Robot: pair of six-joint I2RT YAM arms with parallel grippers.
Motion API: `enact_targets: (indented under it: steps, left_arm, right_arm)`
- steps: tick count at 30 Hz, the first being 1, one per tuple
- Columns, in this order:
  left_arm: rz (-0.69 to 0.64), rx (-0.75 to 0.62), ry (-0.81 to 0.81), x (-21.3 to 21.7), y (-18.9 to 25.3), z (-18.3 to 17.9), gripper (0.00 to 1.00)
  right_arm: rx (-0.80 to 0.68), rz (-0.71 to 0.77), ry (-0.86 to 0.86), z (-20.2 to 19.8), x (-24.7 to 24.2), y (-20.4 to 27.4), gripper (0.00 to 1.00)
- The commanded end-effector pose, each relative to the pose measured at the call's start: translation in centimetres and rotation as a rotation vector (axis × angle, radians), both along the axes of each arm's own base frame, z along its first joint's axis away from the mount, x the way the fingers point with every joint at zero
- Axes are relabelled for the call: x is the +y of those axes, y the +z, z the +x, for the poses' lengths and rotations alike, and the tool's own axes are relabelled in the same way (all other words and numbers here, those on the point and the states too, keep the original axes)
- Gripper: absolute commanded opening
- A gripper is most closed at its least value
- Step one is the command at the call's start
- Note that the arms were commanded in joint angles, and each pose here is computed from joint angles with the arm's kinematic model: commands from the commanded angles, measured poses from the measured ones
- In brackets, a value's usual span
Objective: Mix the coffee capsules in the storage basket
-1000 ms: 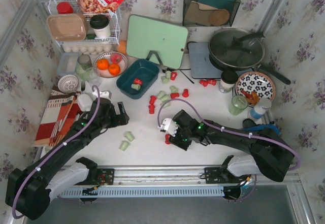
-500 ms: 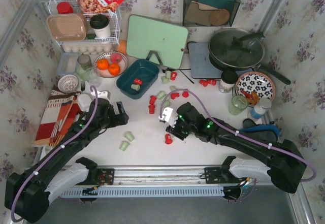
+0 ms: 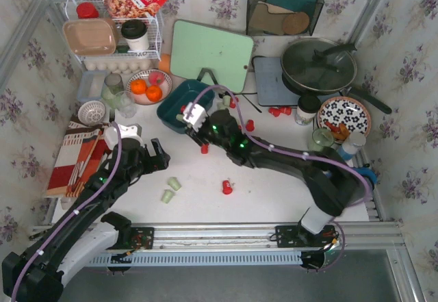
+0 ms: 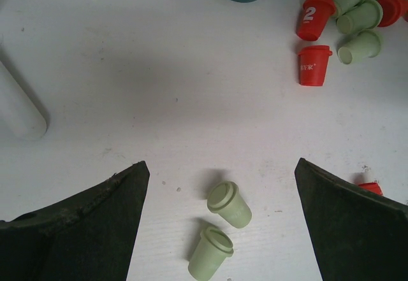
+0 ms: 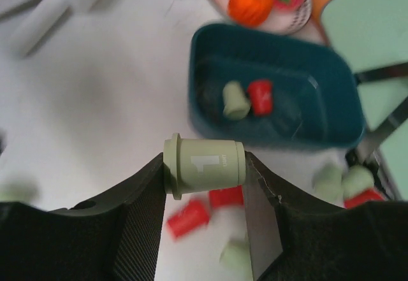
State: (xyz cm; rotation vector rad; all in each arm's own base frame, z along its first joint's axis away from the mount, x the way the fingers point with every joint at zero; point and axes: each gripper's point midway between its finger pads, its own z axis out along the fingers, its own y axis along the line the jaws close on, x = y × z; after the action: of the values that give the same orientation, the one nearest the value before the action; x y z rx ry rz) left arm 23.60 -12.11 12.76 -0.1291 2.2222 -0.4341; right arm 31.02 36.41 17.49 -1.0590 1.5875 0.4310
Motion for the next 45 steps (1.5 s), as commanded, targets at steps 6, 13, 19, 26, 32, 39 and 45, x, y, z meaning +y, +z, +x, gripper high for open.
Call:
enact_targets:
  steps: [6, 13, 19, 26, 32, 39, 45]
  left_arm:
    - [0.0, -0.018, 0.026, 0.4, 0.3, 0.2, 0.99]
    - [-0.001, -0.014, 0.024, 0.3, 0.3, 0.2, 0.99]
    - [-0.008, -0.02, 0.025, 0.3, 0.4, 0.1, 0.99]
    - [-0.006, -0.031, 0.031, 0.5, 0.6, 0.1, 0.99]
    - [-0.003, -0.029, 0.033, 0.6, 0.5, 0.1, 0.99]
    - [-0.003, -0.023, 0.029, 0.4, 0.4, 0.2, 0.99]
    - [0.0, -0.021, 0.028, 0.4, 0.4, 0.2, 0.99]
  right_arm:
    - [-0.086, 0.17, -0.135, 11.1, 6.2, 1.0, 0.23]
    - [0.049, 0.155, -0.142, 13.9, 8.3, -4.0, 0.3]
    - [0.108, 0.168, -0.165, 14.4, 8.3, -5.3, 0.45]
    - [0.141, 0.169, -0.177, 14.3, 8.1, -5.8, 0.71]
    - [0.152, 0.191, -0.129, 13.6, 8.7, -4.3, 0.88]
    - [0.178, 0.232, -0.212, 13.5, 7.4, -1.5, 0.9]
    - [0.144, 0.193, -0.337, 13.2, 3.7, -0.9, 0.92]
